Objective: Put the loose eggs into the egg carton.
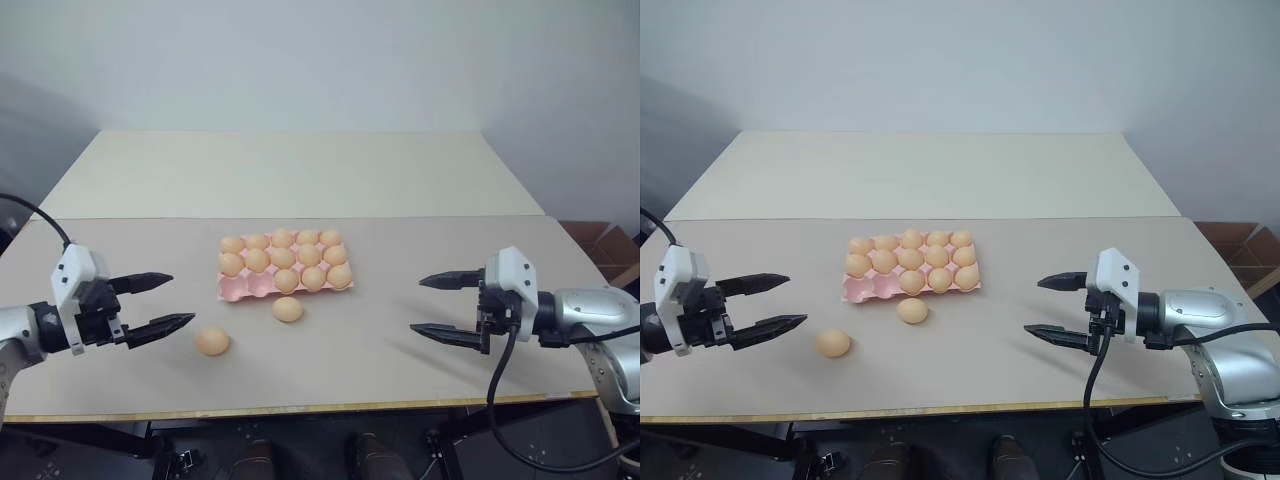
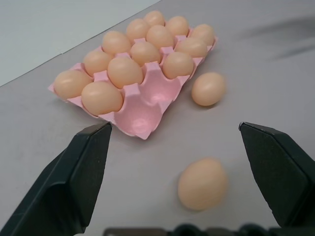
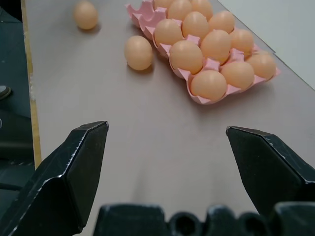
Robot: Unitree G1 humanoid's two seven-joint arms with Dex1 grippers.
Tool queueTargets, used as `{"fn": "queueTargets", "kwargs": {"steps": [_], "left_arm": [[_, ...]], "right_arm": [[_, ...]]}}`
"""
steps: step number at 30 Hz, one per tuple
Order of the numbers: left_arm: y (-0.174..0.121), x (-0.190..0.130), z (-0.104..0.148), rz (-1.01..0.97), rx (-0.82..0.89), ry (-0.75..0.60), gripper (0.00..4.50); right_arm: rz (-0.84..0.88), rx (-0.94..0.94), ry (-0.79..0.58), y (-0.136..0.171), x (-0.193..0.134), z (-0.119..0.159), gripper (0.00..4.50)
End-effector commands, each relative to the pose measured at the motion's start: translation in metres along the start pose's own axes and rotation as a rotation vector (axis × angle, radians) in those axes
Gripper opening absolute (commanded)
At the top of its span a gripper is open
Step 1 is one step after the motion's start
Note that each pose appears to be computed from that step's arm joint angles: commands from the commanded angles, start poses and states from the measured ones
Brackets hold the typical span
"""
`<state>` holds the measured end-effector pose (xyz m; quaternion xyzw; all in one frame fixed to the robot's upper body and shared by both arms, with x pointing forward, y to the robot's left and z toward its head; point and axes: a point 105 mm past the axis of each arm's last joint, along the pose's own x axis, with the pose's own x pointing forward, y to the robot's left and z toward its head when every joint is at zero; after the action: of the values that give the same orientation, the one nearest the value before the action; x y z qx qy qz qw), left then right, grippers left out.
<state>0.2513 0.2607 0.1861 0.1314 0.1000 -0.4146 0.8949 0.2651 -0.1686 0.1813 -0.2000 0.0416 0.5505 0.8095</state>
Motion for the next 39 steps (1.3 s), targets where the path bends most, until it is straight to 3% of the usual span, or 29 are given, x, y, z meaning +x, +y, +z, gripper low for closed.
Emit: {"fn": "queueTargets", "kwargs": {"steps": [1, 7, 13, 26, 30, 35, 39], "left_arm": [[0.004, -0.006, 0.004, 0.01, 0.005, 0.001, 4.5], [-0.008, -0.003, -0.005, -0.087, 0.001, 0.072, 4.5], [-0.027, 0.019, -0.037, -0.217, 0.136, 0.248, 4.5], [-0.023, 0.055, -0.074, -0.241, 0.244, 0.305, 4.5], [-0.018, 0.062, -0.071, -0.222, 0.234, 0.266, 3.58], [-0.013, 0.057, -0.067, -0.208, 0.229, 0.257, 2.03], [-0.009, 0.047, -0.048, -0.204, 0.181, 0.189, 2.03]], "right_arm": [[0.003, -0.071, -0.034, 0.004, -0.001, 0.015, 4.46], [0.029, -0.086, -0.057, 0.011, 0.005, 0.02, 4.46], [0.055, -0.097, -0.058, 0.012, 0.006, 0.022, 4.46], [0.036, -0.105, -0.068, 0.013, 0.002, 0.029, 4.46], [0.021, -0.105, -0.065, 0.012, 0.0, 0.029, 4.5], [0.01, -0.102, -0.067, 0.012, -0.001, 0.029, 4.5], [0.0, -0.1, -0.07, 0.013, -0.001, 0.029, 4.5]]}}
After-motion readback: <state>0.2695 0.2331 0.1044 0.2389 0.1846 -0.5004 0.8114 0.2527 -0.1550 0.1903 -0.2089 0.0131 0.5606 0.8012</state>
